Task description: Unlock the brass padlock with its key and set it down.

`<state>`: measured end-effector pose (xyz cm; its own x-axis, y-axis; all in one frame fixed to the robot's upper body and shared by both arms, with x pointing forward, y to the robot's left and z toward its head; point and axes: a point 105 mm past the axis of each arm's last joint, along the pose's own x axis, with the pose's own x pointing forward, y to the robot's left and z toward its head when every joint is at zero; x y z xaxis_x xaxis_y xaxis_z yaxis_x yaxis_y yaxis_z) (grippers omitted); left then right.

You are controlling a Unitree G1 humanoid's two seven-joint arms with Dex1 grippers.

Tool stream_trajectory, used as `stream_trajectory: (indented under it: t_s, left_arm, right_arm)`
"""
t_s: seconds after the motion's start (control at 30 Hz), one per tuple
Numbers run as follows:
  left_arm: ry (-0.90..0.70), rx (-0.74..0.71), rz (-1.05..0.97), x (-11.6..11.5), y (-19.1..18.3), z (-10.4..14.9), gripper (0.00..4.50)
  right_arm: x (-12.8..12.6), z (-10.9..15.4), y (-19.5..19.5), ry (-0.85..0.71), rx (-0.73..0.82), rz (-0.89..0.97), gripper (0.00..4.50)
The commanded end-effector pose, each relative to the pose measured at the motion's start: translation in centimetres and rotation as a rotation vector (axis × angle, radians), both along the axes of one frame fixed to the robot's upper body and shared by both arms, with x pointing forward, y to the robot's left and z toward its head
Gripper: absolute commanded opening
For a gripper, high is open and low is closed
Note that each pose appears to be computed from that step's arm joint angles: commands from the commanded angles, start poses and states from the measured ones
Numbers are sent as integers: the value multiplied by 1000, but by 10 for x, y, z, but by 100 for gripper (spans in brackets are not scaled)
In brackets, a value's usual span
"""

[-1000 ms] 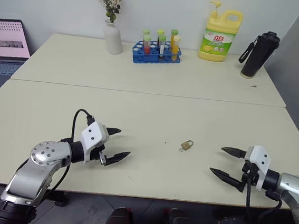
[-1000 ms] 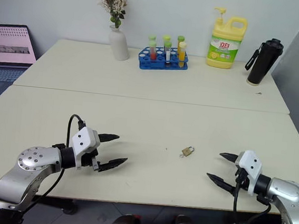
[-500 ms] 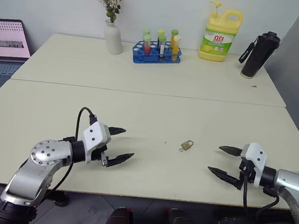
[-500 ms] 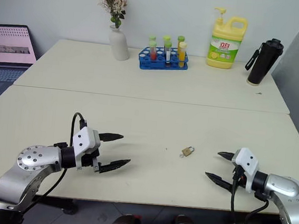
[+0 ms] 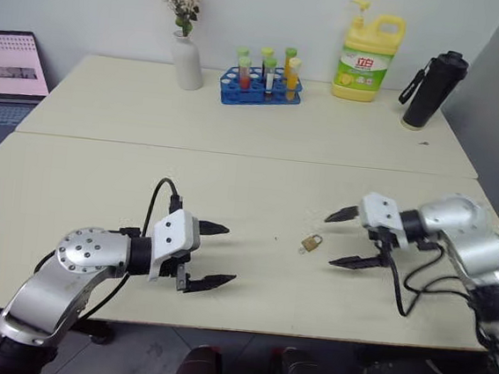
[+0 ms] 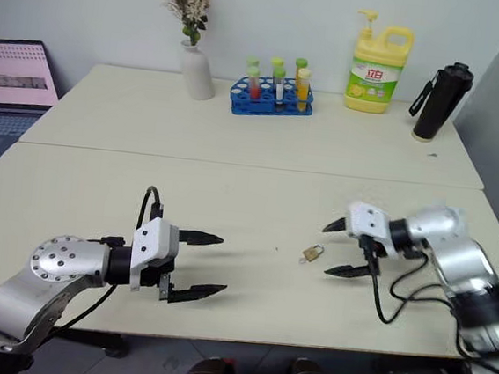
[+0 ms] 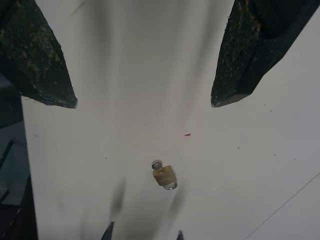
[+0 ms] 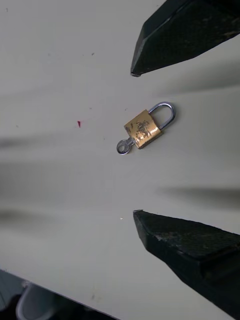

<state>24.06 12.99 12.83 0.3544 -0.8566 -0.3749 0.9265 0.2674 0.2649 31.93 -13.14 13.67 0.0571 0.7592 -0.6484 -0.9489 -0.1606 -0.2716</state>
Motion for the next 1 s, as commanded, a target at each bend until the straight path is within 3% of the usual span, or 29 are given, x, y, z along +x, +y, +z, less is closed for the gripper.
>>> stream_trajectory:
  t_s: [0.03,0.3,0.57,0.9,0.93,1.0]
  left_arm:
    - [-39,22,-26,-5,-5,5,449]
    - [-48,29,-17,-7,-7,5,449]
    - [-60,32,-13,-5,-8,5,449]
    - [-68,41,-26,-3,-11,1,450]
    - [-69,43,-29,-3,-12,0,450]
    - [-68,42,-29,-2,-12,0,450]
  right_arm:
    - [13,-14,4,2,-131,94,450]
    - [30,-24,15,22,-221,161,450]
    - [28,-37,10,59,-284,194,450]
    - [23,-48,12,72,-264,193,121]
    - [24,-48,12,70,-261,187,94]
    - [29,-44,12,32,-232,148,94]
